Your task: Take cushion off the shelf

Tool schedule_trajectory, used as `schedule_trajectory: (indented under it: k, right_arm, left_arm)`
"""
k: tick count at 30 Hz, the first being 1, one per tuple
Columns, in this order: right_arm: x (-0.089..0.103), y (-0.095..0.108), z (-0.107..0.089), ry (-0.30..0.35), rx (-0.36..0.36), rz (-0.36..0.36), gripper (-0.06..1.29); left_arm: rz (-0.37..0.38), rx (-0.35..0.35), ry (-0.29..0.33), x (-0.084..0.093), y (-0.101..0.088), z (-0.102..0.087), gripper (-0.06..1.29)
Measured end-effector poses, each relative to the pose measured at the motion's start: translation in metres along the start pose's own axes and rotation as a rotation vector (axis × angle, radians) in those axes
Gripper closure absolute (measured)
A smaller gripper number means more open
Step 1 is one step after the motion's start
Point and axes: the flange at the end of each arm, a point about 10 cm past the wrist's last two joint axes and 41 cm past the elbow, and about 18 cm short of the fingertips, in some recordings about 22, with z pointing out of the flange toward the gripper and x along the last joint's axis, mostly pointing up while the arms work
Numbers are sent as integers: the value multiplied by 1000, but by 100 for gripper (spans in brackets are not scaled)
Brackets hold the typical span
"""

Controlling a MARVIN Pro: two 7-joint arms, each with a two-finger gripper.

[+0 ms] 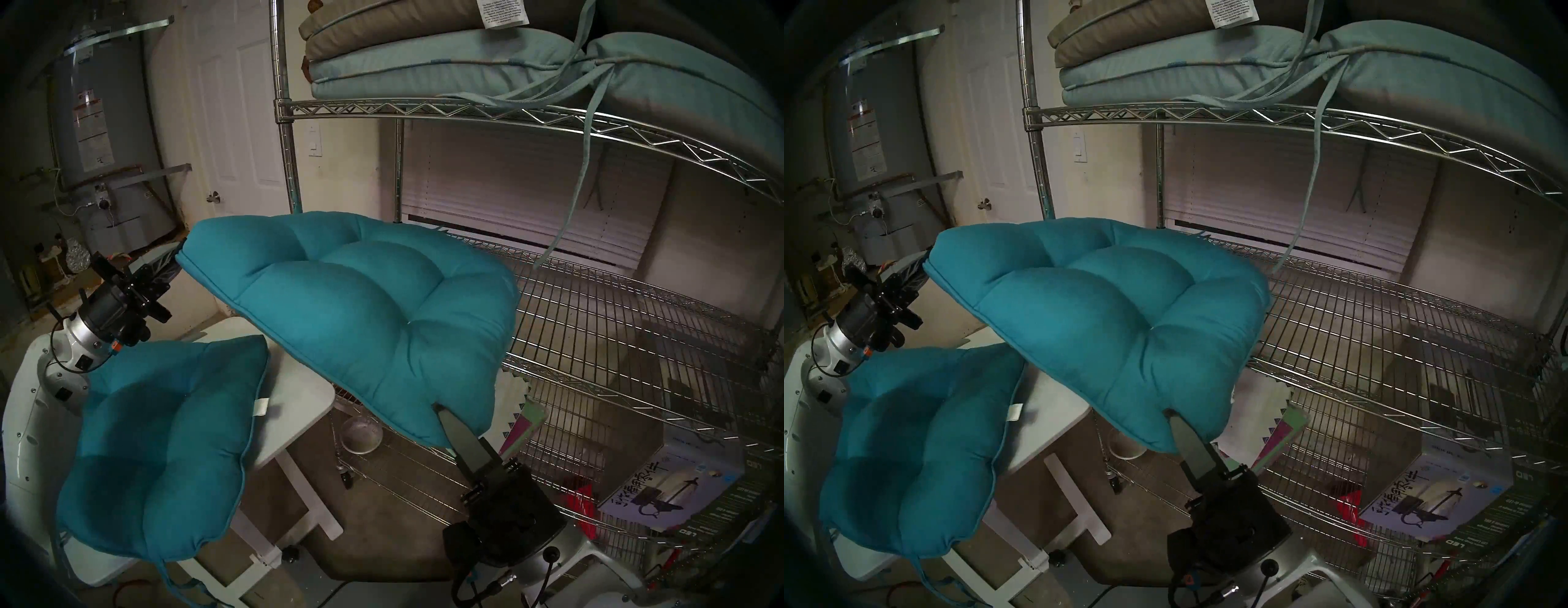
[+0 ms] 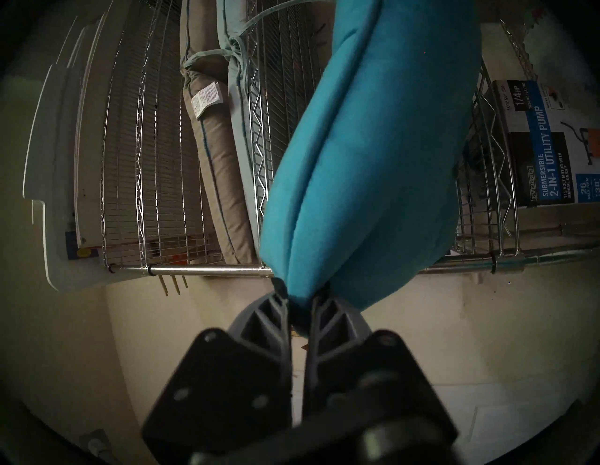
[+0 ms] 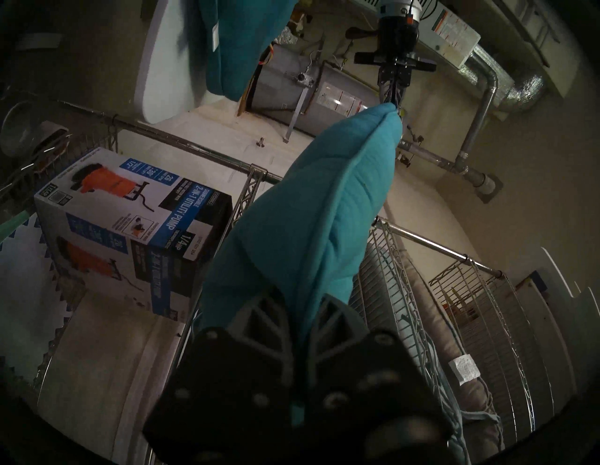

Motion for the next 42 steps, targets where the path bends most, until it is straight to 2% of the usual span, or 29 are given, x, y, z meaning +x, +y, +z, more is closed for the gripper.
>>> schedule_trajectory:
  k: [5,11,15,25,30,35,42]
  right_arm:
    - [4,1,1,39,-10,3,119]
    - [4,1,5,54,-4,14,119]
    - [0,-3,8,61,27,16,119]
    - [-23,-14,13,105,80,-49,119]
    - [-30,-16,14,113,86,-50,120]
    - [-39,-17,15,100,93,-45,120]
    - [-47,-20,15,90,101,-28,121]
  left_arm:
    - [13,-4,-18,-1,-6,-10,119]
    - [27,1,-35,1,-14,-20,119]
    - [31,12,-38,10,-17,-23,123]
    - [63,53,-47,38,-31,-23,126]
    - [83,46,-74,45,-37,-33,126]
    - [118,76,-134,42,-54,-50,126]
    - [129,94,-176,42,-64,-62,126]
